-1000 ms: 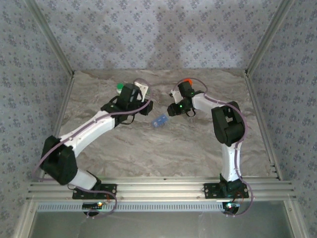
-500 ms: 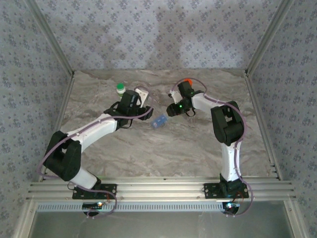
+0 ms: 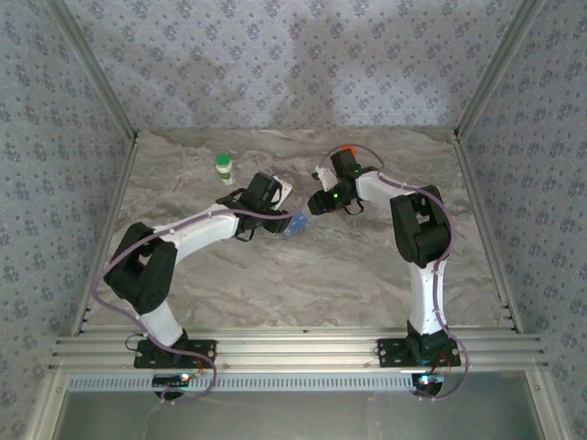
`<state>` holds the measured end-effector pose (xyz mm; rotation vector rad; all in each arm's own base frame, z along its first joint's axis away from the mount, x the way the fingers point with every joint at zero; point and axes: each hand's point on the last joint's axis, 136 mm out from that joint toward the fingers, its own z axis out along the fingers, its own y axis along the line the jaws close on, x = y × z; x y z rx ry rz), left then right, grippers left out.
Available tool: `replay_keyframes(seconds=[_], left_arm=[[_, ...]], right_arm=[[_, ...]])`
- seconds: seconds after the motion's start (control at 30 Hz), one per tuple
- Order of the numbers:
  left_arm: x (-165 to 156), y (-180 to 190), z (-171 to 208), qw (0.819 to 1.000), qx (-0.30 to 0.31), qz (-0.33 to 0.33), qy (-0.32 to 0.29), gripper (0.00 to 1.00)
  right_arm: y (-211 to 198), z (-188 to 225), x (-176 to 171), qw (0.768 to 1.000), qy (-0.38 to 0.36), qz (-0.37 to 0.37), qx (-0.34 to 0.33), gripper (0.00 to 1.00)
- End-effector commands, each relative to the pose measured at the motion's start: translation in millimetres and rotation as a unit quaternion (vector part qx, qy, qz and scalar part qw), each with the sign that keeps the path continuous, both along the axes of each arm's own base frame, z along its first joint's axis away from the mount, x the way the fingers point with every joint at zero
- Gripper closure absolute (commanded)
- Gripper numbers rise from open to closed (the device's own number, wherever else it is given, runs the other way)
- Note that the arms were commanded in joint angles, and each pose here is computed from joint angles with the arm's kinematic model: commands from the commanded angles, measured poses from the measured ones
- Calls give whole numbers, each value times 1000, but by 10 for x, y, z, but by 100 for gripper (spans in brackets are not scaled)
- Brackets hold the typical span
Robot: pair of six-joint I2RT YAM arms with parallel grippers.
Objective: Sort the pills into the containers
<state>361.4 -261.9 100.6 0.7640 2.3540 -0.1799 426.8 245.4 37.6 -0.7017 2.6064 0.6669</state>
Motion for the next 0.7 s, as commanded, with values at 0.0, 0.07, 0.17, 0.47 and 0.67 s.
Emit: replay_keyframes(seconds=[0.0,0.07,0.17,0.47,0.67], left_arm=[[-10,-127,-21,999,2,-44,11,37],[0,-148,-100,998,17,-58,20,36],[11,-210,-155,996,26,-79,30,34],[21,-354,-228,991,34,-118,60,27],[-5,-355,-417,987,59,-119,87,25]], right_arm=[[-53,-363,-232,998,68,2,-19,55],[-41,-336,-236,998,67,4,-16,55],[-39,-302,-227,998,66,3,-10,55],[-23,-315,-242,997,71,3,-9,55],[-62,-328,-221,998,66,-3,-21,55]])
